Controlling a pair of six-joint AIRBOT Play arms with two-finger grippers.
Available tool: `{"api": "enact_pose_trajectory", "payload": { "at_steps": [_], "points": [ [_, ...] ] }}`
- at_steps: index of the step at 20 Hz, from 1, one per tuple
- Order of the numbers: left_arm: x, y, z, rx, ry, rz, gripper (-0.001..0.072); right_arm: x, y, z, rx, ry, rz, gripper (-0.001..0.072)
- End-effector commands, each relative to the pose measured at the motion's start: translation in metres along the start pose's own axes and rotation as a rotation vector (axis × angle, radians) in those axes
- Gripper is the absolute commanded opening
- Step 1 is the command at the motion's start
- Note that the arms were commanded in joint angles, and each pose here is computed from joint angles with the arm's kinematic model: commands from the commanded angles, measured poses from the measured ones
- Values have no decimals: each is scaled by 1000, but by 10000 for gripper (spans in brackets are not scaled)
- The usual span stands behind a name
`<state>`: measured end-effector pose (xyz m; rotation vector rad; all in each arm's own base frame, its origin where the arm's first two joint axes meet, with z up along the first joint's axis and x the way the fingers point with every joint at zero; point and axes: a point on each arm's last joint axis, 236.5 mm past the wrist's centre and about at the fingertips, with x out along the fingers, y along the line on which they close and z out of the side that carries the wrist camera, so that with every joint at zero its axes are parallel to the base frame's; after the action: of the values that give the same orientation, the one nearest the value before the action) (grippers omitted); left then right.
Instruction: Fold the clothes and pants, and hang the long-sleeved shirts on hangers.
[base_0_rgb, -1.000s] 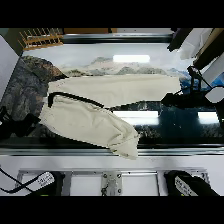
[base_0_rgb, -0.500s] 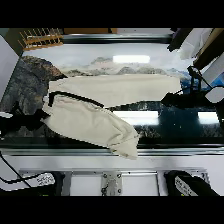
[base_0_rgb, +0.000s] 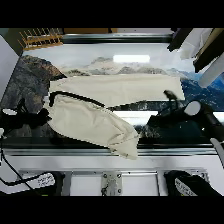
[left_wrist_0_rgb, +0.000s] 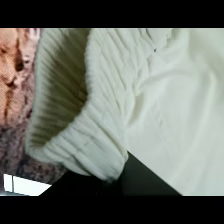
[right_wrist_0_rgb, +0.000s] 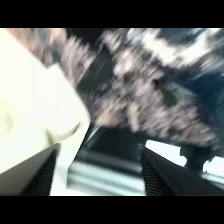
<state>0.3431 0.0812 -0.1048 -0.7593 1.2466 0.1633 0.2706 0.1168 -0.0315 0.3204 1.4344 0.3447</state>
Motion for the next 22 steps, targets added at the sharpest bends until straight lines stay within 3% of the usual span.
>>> {"api": "enact_pose_trajectory", "payload": {
  "at_steps": [1, 5, 6, 7, 9, 10, 15, 22],
  "points": [
    [-9, -4, 3, 24, -24, 4, 20, 50, 22, -56, -28, 156, 44, 671],
    [-10, -4, 1, 24, -16, 2, 20, 84, 32, -50, -5, 147, 54, 666],
    [-10, -4, 1, 23, -16, 1, 20, 90, 34, -50, 19, 155, 66, 621],
    [-10, -4, 1, 23, -16, 1, 20, 93, 34, -51, 21, 167, 68, 508],
    [-10, -5, 0, 24, -10, 0, 20, 92, 31, -50, 6, 170, 57, 147],
    [-11, -6, -1, 27, -2, -4, 20, 88, 30, -45, -20, 159, 42, 7],
    [-47, -34, 22, 109, -55, -38, 20, -12, -11, 35, -178, -19, -226, 11],
    [-96, -63, 30, 209, -172, -56, 20, -201, -12, 141, -139, -548, -316, 10]
  ]
}}
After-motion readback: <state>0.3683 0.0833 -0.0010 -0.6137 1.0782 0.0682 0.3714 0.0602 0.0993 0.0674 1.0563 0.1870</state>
